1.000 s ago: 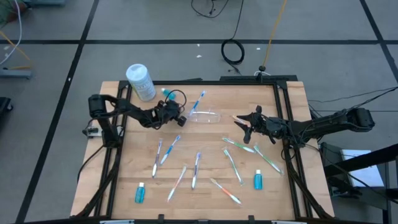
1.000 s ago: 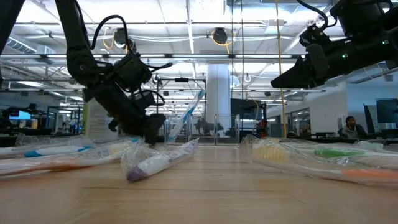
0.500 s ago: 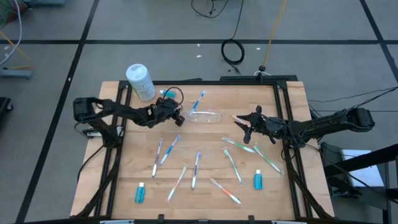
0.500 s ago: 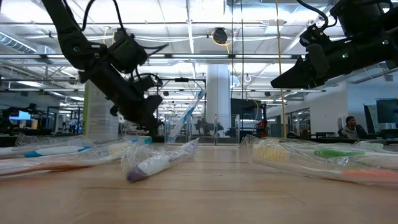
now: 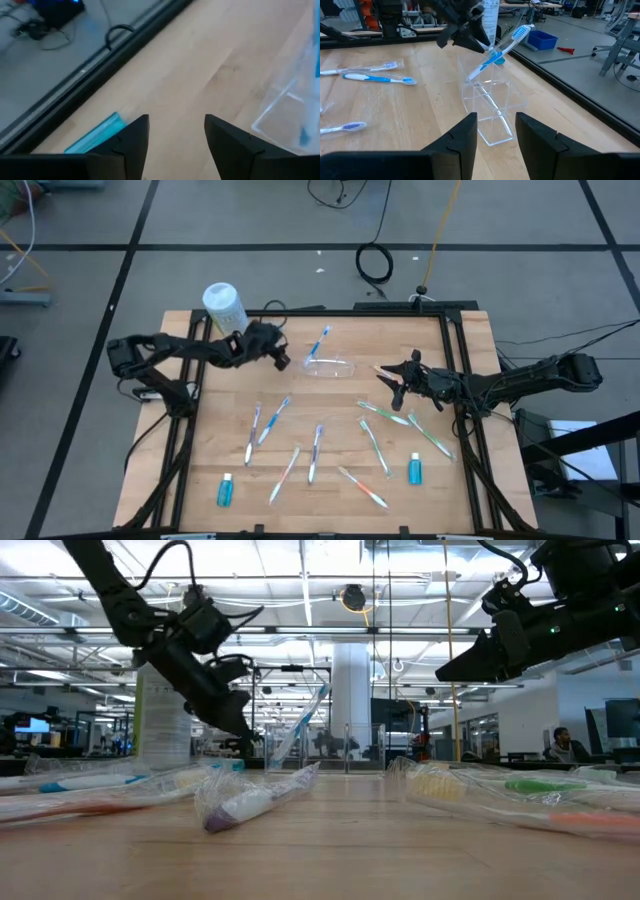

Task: Pick & Place toothbrushing station
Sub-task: Put the top blue mouthwash bottle into the transparent organizer

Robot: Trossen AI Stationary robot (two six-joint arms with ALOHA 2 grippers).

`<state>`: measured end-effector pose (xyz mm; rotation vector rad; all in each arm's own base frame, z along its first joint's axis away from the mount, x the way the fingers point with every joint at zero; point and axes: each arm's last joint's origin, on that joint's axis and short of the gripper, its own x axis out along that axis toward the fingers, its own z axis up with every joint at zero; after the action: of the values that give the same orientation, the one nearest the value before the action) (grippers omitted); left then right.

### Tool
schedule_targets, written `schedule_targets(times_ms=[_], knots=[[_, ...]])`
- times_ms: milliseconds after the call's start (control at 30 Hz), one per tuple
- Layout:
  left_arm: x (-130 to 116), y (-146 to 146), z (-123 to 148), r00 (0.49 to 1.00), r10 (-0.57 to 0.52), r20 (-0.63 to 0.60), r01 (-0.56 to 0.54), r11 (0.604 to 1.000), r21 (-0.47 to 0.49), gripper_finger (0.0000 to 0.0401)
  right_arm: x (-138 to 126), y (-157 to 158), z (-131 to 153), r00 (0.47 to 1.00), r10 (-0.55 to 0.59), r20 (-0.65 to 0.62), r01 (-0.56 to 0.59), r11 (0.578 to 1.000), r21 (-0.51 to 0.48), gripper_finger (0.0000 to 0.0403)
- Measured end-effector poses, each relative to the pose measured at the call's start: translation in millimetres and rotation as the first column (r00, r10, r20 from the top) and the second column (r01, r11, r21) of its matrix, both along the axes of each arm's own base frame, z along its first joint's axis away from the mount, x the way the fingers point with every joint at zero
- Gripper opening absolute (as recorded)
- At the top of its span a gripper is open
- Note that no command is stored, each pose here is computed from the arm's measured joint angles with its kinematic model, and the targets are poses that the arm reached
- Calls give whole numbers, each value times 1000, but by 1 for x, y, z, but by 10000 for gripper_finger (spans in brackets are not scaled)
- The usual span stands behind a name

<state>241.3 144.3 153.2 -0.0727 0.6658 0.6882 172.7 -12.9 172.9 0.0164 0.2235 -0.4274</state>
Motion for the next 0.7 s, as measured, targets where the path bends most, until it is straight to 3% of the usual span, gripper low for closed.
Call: schedule_targets(times_ms=[100,233,400,467,700], knots=[[9,8,13,990,-39,-137,38,999,-12,200,0,0,1,1000,1,9,-1,1000,-6,130],[24,17,33,939,-126,-320,142,990,26,200,1,0,3,1000,5,27,-4,1000,-25,130],[32,33,42,803,-266,-533,278,959,-60,200,1,0,5,999,6,43,-5,1000,-27,130],[33,42,41,758,-294,-582,296,951,-94,200,1,0,5,999,6,39,-5,1000,-27,130],[34,79,22,683,-319,-657,267,946,-182,200,1,0,5,999,5,40,-4,1000,-24,130]])
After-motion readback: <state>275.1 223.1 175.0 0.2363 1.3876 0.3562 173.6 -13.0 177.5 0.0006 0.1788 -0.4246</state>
